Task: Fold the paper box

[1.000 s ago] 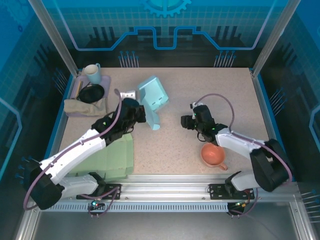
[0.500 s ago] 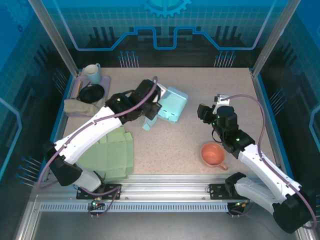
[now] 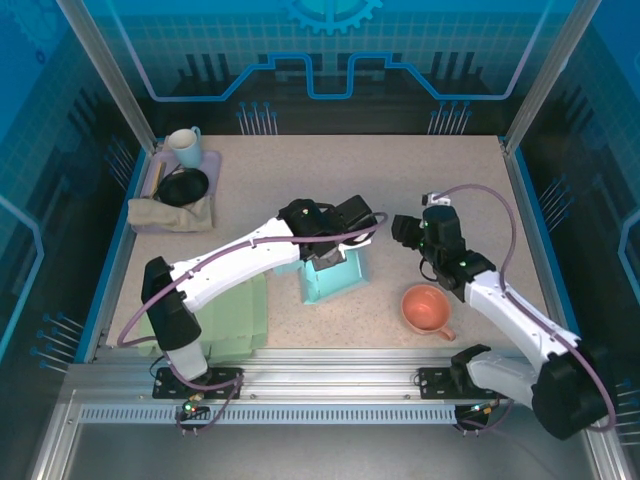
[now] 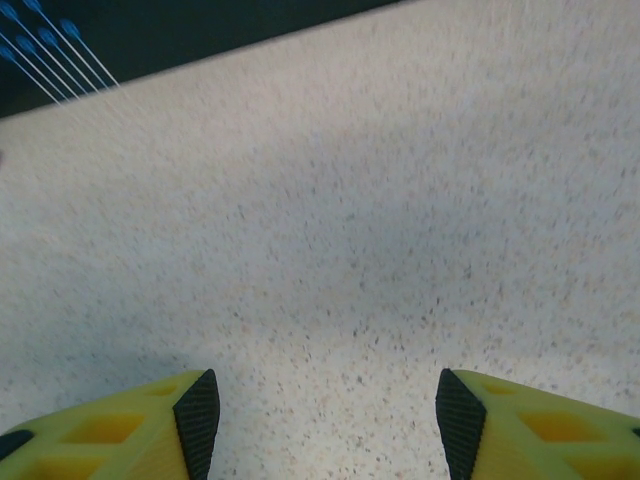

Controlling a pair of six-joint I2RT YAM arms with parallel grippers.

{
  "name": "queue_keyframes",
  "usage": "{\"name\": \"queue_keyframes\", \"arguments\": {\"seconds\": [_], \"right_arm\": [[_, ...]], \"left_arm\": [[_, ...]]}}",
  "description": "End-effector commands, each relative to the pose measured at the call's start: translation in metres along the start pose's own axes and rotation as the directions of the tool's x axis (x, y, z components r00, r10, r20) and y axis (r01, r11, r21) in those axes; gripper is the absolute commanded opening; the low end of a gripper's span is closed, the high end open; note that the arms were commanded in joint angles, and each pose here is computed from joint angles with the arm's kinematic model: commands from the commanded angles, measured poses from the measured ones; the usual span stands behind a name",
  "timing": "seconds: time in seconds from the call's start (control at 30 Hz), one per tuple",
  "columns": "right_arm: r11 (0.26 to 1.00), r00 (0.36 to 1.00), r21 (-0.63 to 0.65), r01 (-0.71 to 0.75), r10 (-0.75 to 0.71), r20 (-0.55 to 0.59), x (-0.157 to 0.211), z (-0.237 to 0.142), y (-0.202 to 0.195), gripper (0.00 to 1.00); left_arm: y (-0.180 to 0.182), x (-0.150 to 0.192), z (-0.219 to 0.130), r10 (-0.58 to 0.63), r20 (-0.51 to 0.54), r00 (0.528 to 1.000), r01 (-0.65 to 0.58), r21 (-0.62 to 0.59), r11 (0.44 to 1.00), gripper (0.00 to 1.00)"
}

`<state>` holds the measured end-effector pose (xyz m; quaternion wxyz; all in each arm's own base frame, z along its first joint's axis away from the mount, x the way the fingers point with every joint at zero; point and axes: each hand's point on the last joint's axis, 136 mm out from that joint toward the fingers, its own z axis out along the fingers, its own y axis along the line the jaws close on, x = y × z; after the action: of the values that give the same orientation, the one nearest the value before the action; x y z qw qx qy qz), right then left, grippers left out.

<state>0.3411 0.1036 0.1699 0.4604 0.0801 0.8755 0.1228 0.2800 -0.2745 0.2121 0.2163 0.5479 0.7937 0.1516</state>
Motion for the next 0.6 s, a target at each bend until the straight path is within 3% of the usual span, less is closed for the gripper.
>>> {"name": "queue_keyframes", "arguments": {"seconds": [0.0, 0.13, 0.27, 0.43, 0.57], "right_arm": [[0.999, 0.999, -0.033, -0.040, 0.039, -0.026, 0.005, 0.013, 0.003, 0.62], [0.999, 0.998, -0.007, -0.046, 0.046, -0.050, 0.015, 0.026, -0.004, 0.62], [0.999, 0.997, 0.006, -0.049, 0.050, -0.060, 0.019, 0.032, -0.008, 0.62], [0.999, 0.997, 0.025, -0.048, 0.049, -0.062, 0.021, 0.035, -0.012, 0.62], [0.999, 0.997, 0.030, -0.045, 0.047, -0.062, 0.023, 0.034, -0.014, 0.62]], "left_arm": [[-0.006, -0.007, -0.007, 0.079, 0.046, 0.996, -0.081, 0.036, 0.996, 0.02], [-0.007, -0.016, 0.010, 0.118, 0.014, 0.993, -0.118, 0.027, 0.993, 0.10], [0.005, -0.029, 0.028, 0.110, 0.004, 0.994, -0.110, 0.000, 0.994, 0.39], [0.032, -0.058, 0.022, 0.007, 0.124, 0.992, 0.001, -0.066, 0.998, 0.51], [0.050, -0.074, -0.001, -0.126, 0.267, 0.955, 0.156, -0.094, 0.983, 0.58]]}}
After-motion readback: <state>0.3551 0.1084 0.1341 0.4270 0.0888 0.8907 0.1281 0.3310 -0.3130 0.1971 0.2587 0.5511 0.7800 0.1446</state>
